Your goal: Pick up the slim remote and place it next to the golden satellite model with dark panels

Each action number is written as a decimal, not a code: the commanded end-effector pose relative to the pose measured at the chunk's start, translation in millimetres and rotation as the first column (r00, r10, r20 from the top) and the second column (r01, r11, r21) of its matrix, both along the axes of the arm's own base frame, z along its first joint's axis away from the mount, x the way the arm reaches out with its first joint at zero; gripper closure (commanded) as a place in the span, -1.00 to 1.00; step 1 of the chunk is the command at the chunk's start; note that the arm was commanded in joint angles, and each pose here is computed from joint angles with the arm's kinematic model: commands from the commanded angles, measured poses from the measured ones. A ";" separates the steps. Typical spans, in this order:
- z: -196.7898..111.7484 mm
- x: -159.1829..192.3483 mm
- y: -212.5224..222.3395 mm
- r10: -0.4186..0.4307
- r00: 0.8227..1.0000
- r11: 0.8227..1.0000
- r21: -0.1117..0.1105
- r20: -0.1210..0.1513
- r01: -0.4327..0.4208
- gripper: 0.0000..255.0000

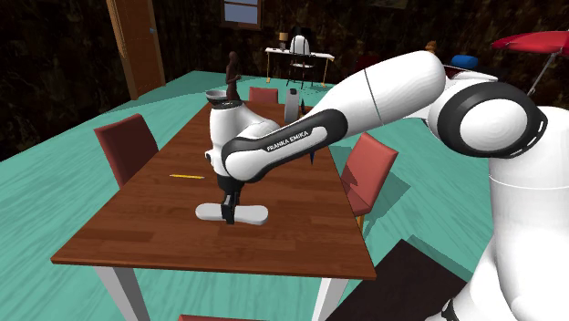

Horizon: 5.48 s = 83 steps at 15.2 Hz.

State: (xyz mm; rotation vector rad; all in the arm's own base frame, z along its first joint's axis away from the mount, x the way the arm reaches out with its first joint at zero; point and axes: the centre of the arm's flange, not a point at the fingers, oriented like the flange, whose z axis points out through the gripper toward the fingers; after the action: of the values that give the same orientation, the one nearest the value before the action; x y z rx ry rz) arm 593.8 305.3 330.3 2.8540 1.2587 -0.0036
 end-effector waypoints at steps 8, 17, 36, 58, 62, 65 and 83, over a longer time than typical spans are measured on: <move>31.8 0.1 0.1 0.000 1.000 1.000 0.000 0.000 0.000 1.00; 79.3 0.1 0.1 0.000 1.000 1.000 0.000 0.000 0.000 1.00; 172.8 4.8 -12.2 0.000 1.000 1.000 0.000 0.000 0.000 1.00; 174.4 107.5 -283.8 0.000 1.000 1.000 0.000 0.000 0.000 1.00; 174.7 126.2 -333.2 0.000 1.000 1.000 0.000 0.000 0.000 1.00; 175.0 140.7 -371.7 0.000 1.000 1.000 0.000 0.000 0.000 1.00; 79.9 140.7 -371.7 0.000 1.000 1.000 0.000 0.000 0.000 1.00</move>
State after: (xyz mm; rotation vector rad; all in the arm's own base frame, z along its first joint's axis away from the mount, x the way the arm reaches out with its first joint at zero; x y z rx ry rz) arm 734.0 -66.6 415.5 2.8545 1.2589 -0.0043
